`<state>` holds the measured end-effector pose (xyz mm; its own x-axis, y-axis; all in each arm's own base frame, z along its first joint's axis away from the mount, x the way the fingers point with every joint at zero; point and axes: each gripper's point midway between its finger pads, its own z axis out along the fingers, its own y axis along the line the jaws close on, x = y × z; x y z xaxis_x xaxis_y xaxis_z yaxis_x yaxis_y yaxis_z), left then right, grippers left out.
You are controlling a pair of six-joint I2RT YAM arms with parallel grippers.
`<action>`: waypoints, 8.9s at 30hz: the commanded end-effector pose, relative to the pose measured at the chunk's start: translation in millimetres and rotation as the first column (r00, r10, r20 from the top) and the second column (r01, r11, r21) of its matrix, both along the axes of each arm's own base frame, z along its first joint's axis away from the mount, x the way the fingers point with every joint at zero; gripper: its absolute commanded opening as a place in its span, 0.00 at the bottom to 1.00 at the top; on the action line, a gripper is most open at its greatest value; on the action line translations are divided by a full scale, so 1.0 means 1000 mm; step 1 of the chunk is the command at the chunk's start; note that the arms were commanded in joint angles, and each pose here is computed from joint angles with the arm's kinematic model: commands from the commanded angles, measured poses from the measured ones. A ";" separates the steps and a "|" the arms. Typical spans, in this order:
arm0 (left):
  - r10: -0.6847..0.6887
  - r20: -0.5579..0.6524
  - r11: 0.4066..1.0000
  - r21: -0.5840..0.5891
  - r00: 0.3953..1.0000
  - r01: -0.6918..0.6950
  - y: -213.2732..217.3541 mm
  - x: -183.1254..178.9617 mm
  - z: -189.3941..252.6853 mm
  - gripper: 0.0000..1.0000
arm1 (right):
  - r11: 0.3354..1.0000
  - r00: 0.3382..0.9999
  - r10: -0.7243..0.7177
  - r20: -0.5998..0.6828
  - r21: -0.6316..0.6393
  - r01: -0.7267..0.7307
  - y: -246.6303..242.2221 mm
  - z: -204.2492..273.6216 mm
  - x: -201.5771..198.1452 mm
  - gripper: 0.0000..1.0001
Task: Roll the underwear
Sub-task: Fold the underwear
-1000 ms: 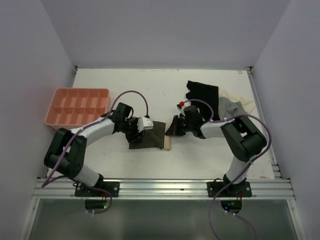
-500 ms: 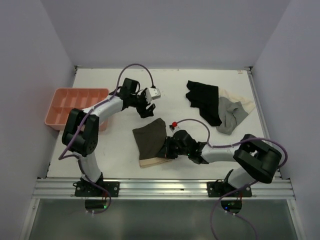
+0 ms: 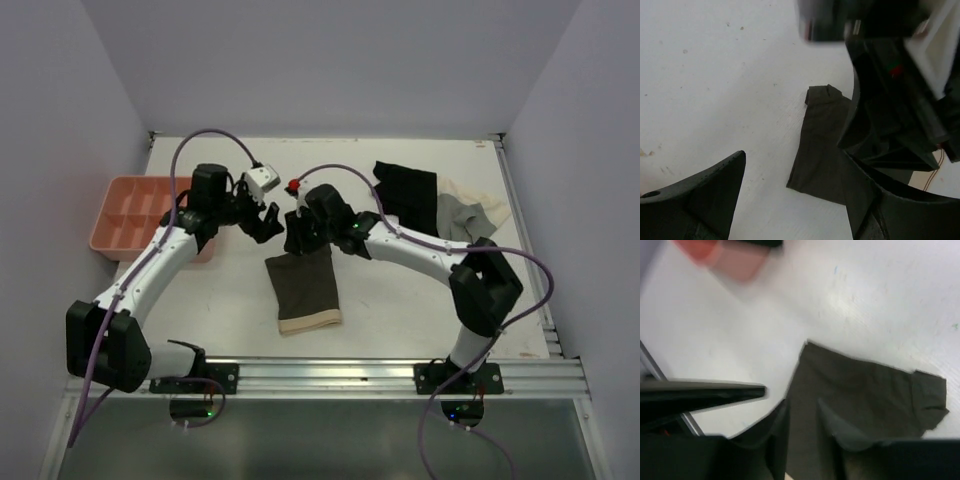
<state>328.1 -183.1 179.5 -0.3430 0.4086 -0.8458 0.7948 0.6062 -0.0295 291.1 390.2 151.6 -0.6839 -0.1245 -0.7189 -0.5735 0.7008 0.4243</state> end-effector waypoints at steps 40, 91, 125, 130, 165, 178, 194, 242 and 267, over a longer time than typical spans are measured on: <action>0.396 -0.030 0.883 -0.264 0.918 -0.389 0.125 0.068 0.057 0.83 | 0.770 0.946 -0.260 -0.194 -0.632 0.082 -0.050 -0.216 -0.039 0.47; -0.078 -0.367 0.993 -0.116 0.927 0.038 -0.018 -0.001 -0.083 0.62 | 0.883 0.823 -0.469 -0.322 -0.165 0.439 -0.126 -0.106 0.038 0.29; -0.034 -0.597 0.997 -0.073 0.801 -0.012 0.035 0.007 -0.166 0.61 | 0.886 0.746 -0.430 -0.509 -0.080 0.456 0.004 -0.168 0.016 0.18; -0.048 -0.672 0.995 -0.097 0.739 -0.023 0.031 -0.002 -0.180 0.55 | 0.892 0.732 -0.436 -0.523 -0.144 0.429 -0.007 -0.188 0.001 0.17; -0.032 -0.414 0.994 -0.109 0.909 -0.014 0.034 0.002 -0.135 0.00 | 0.909 0.794 -0.350 -0.497 0.025 0.417 -0.031 -0.069 -0.006 0.27; -0.061 -0.189 0.996 0.059 0.980 0.073 0.019 -0.021 -0.125 0.00 | 0.891 0.691 -0.380 -0.615 -0.043 0.451 -0.030 -0.158 -0.028 0.20; -0.101 0.022 0.966 0.241 0.995 0.093 0.002 -0.045 -0.119 0.00 | 0.914 0.758 -0.365 -0.541 -0.054 0.402 -0.038 -0.135 -0.025 0.21; 0.389 -0.227 0.909 0.251 0.893 -0.333 0.041 -0.015 -0.146 0.00 | 0.868 0.740 -0.425 -0.521 -0.003 0.497 -0.002 -0.132 -0.043 0.12; 0.425 -0.389 0.903 0.117 0.818 -0.414 0.029 -0.005 -0.147 0.00 | 0.912 0.834 -0.158 -0.529 0.245 0.328 0.014 -0.076 -0.016 0.19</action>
